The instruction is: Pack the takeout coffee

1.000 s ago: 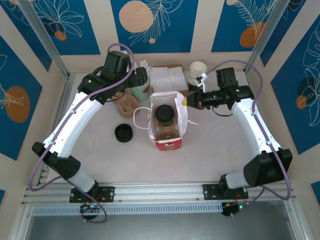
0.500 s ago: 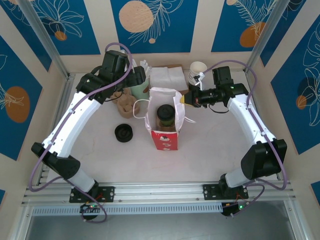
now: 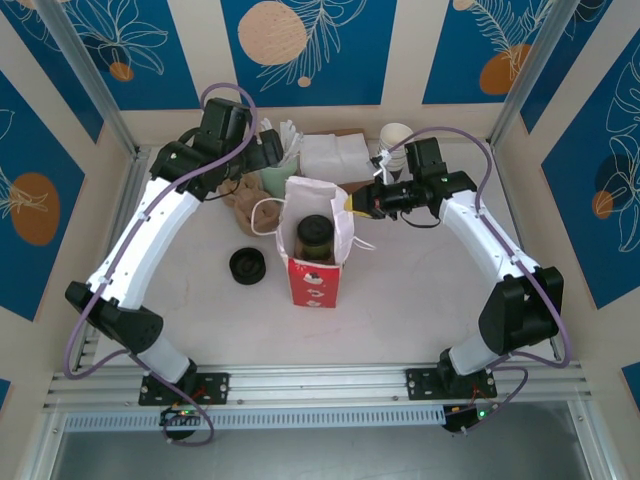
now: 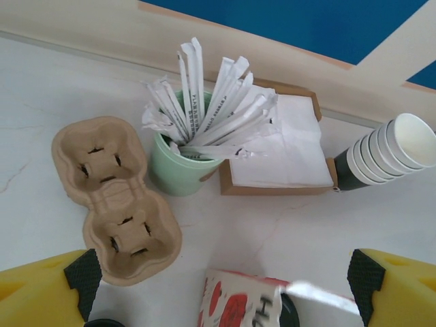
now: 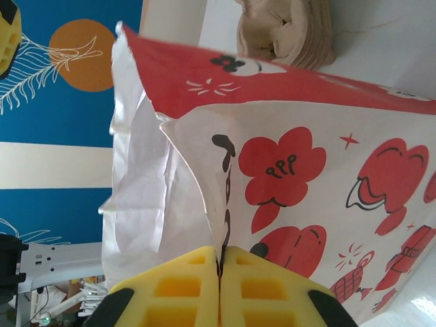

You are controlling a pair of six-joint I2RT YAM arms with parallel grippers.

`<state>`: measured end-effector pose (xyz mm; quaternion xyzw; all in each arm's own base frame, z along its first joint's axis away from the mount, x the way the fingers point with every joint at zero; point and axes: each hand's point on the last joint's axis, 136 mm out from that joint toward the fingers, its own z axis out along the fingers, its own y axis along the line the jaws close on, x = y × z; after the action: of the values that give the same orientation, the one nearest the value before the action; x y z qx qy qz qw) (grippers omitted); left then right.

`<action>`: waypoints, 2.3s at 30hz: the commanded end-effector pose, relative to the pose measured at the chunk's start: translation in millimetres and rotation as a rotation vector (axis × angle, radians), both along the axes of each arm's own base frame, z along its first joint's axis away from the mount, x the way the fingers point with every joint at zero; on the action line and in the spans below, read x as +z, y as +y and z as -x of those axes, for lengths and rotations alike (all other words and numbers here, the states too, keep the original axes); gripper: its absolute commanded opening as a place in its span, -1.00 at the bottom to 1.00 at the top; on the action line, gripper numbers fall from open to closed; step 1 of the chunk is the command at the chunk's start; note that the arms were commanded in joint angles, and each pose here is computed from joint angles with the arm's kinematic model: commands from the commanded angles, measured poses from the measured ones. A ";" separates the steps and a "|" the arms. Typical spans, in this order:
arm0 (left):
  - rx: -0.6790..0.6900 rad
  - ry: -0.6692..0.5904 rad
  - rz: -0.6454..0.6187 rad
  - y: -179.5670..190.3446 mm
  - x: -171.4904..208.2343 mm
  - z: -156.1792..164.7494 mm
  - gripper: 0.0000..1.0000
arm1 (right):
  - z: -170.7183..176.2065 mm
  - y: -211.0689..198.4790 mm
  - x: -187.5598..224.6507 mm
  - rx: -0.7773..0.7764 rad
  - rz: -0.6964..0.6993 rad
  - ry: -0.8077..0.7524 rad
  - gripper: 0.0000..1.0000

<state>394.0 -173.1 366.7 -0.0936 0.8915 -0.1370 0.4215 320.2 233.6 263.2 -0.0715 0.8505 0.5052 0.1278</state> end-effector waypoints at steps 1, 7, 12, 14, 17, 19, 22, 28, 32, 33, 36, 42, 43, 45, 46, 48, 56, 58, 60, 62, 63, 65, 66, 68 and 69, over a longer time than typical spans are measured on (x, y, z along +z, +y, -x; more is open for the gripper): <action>0.022 -0.010 -0.001 10.0 9.8 0.7 0.88 | -1.3 5.1 6.8 0.007 -0.026 -0.019 -0.83; -0.026 -0.005 0.019 -0.2 8.9 -0.4 0.89 | 0.0 14.6 10.6 0.016 -0.002 -0.061 -0.65; -0.011 -0.010 0.004 3.6 11.9 -0.8 0.91 | -3.2 11.3 13.2 -0.006 0.016 -0.079 -0.26; 0.004 -0.008 0.004 7.4 14.1 -0.9 0.91 | -7.2 7.8 19.8 -0.022 0.026 -0.114 -0.04; 0.009 -0.014 0.010 10.4 16.8 -2.8 0.91 | -20.4 -3.3 35.9 -0.061 0.032 -0.158 0.12; 0.007 -0.021 0.004 11.7 19.1 -5.3 0.92 | -30.6 -12.3 51.0 -0.089 0.031 -0.191 0.18; -0.002 -0.038 -0.014 12.3 24.7 -10.6 0.92 | -45.0 -26.2 73.4 -0.137 0.040 -0.256 0.22; -0.012 -0.094 -0.042 11.0 34.1 -30.9 0.86 | -82.3 -58.2 110.2 -0.279 0.066 -0.370 0.23; -0.065 -0.166 -0.102 4.6 35.1 -45.1 0.85 | -107.3 -74.1 125.3 -0.387 0.078 -0.358 0.21; -0.090 -0.189 -0.123 1.7 34.5 -48.6 0.85 | -111.1 -73.6 128.2 -0.392 0.080 -0.370 0.21; -0.125 -0.225 -0.168 -0.6 35.4 -54.6 0.88 | -115.6 -73.9 140.4 -0.412 0.055 -0.366 0.22; -0.214 -0.188 -0.185 -9.5 18.7 -57.6 0.89 | -89.6 -59.3 151.0 -0.374 0.000 -0.258 0.21; -0.232 -0.177 -0.184 -12.0 14.7 -56.9 0.90 | -82.1 -54.5 151.6 -0.352 -0.009 -0.249 0.21; -0.281 -0.137 -0.178 -17.1 3.9 -52.9 0.90 | -66.1 -48.9 145.9 -0.332 0.011 -0.231 0.21; -0.309 -0.117 -0.174 -20.7 -0.1 -50.0 0.93 | -59.3 -47.9 142.3 -0.327 0.024 -0.225 0.21; -0.321 -0.069 -0.182 -19.3 -5.5 -45.9 0.91 | -43.1 -45.9 133.3 -0.308 0.044 -0.207 0.20; -0.336 -0.052 -0.219 -23.0 -35.2 -64.1 0.85 | -16.4 -58.8 105.2 -0.352 0.102 -0.165 0.15; -0.339 -0.041 -0.215 -24.6 -42.5 -72.1 0.78 | -15.4 -61.1 103.2 -0.361 0.113 -0.170 0.14; -0.361 -0.019 -0.206 -29.2 -52.4 -77.6 0.69 | -15.0 -61.5 102.6 -0.362 0.113 -0.177 0.13; -0.366 -0.006 -0.212 -31.3 -61.1 -83.6 0.66 | -14.6 -61.7 102.0 -0.362 0.114 -0.183 0.08; -0.365 0.000 -0.214 -32.1 -66.1 -86.9 0.64 | -15.0 -61.9 100.5 -0.360 0.117 -0.185 0.06; -0.357 0.014 -0.211 -31.4 -74.5 -93.2 0.59 | -16.1 -63.8 96.9 -0.369 0.128 -0.182 0.04; -0.360 0.021 -0.201 -32.8 -78.7 -96.1 0.56 | -16.6 -63.8 95.4 -0.369 0.128 -0.182 0.04; -0.368 0.031 -0.190 -35.8 -85.1 -101.1 0.46 | -17.8 -63.7 91.9 -0.372 0.128 -0.176 0.03; -0.372 0.039 -0.190 -36.0 -89.6 -104.4 0.36 | -18.3 -63.4 90.4 -0.372 0.128 -0.173 0.02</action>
<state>485.9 -209.1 264.2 0.1091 0.9196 -0.1081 0.3617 340.9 173.1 351.7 0.0388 0.8672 0.4128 0.2758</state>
